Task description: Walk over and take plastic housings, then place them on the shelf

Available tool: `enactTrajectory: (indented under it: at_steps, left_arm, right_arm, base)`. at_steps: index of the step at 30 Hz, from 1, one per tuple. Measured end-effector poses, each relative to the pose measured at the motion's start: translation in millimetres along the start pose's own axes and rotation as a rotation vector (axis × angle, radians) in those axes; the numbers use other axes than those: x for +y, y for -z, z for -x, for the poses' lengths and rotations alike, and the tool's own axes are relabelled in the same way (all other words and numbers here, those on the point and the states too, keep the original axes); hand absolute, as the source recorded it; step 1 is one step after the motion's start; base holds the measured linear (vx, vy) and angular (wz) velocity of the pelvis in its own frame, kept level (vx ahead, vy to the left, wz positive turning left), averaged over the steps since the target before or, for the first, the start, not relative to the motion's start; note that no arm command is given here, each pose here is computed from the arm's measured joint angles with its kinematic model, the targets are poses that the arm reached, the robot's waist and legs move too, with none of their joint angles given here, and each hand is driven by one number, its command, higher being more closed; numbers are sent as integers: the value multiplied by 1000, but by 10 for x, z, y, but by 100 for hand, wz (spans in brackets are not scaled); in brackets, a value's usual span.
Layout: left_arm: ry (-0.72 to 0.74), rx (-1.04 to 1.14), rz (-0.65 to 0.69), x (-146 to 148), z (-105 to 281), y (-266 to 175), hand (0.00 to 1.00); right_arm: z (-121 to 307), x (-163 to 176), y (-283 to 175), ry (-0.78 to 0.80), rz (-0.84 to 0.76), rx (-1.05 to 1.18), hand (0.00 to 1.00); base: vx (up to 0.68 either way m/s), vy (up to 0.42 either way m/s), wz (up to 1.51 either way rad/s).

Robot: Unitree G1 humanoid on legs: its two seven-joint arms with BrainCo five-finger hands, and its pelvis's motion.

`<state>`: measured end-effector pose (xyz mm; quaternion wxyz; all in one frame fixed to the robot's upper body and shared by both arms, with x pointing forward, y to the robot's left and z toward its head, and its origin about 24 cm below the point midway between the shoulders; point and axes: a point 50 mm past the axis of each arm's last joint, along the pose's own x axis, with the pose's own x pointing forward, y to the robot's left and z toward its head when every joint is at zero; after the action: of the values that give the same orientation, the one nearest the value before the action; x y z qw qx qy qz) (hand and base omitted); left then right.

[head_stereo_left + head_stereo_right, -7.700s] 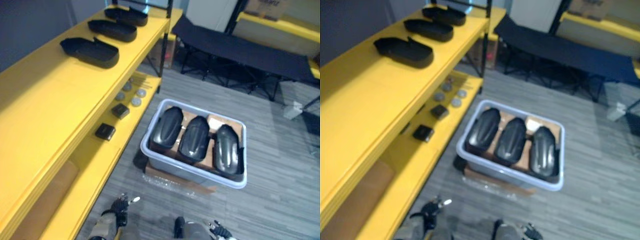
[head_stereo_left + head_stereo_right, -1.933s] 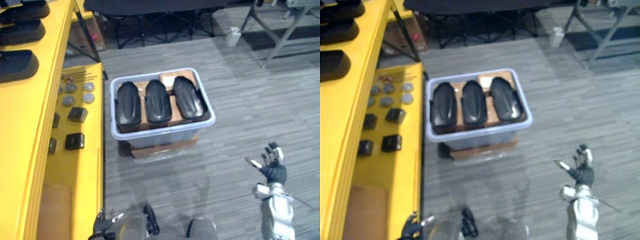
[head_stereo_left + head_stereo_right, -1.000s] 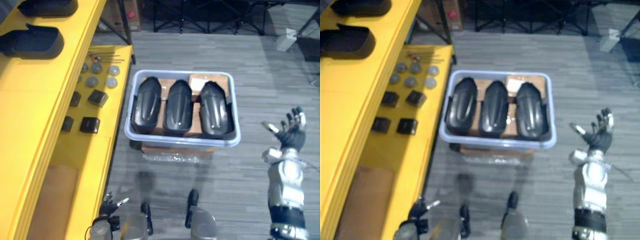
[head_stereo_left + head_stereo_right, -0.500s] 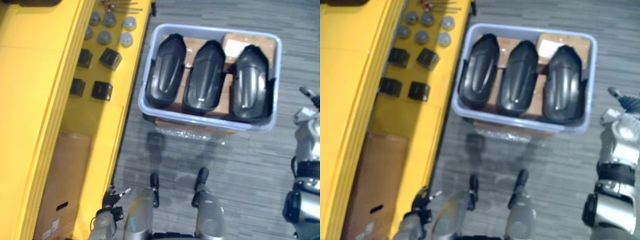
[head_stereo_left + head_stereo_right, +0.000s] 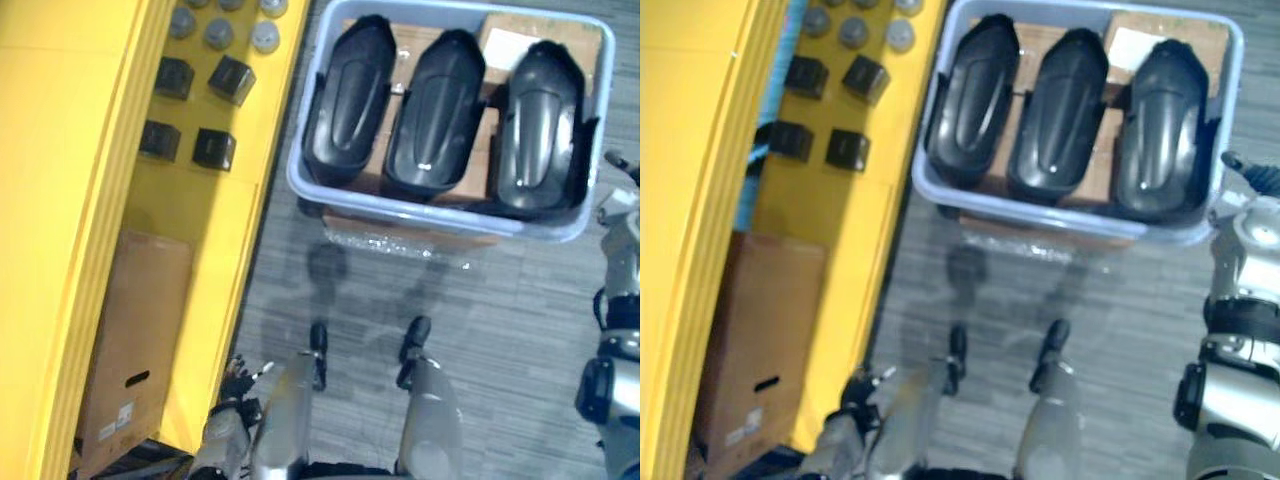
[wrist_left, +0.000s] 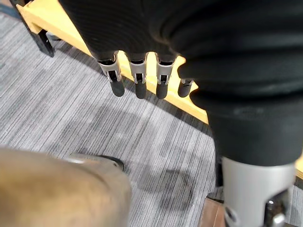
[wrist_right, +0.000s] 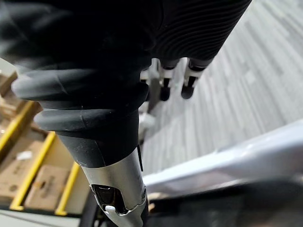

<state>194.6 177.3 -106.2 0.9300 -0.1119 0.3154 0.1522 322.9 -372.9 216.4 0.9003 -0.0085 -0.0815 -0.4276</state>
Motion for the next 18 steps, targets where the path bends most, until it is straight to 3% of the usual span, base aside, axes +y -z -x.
enactTrajectory:
  at_steps: [11,18]
  left_arm:
    - [29,-44,73,-135,-7,-100,0]
    - [32,-62,88,-156,-3,-120,0]
  right_arm:
    - [37,-1,-234,16,-30,-92,0]
    - [136,-46,-713,96,-78,-352,0]
  base:
    - [-43,9,1]
    - [-12,14,-1]
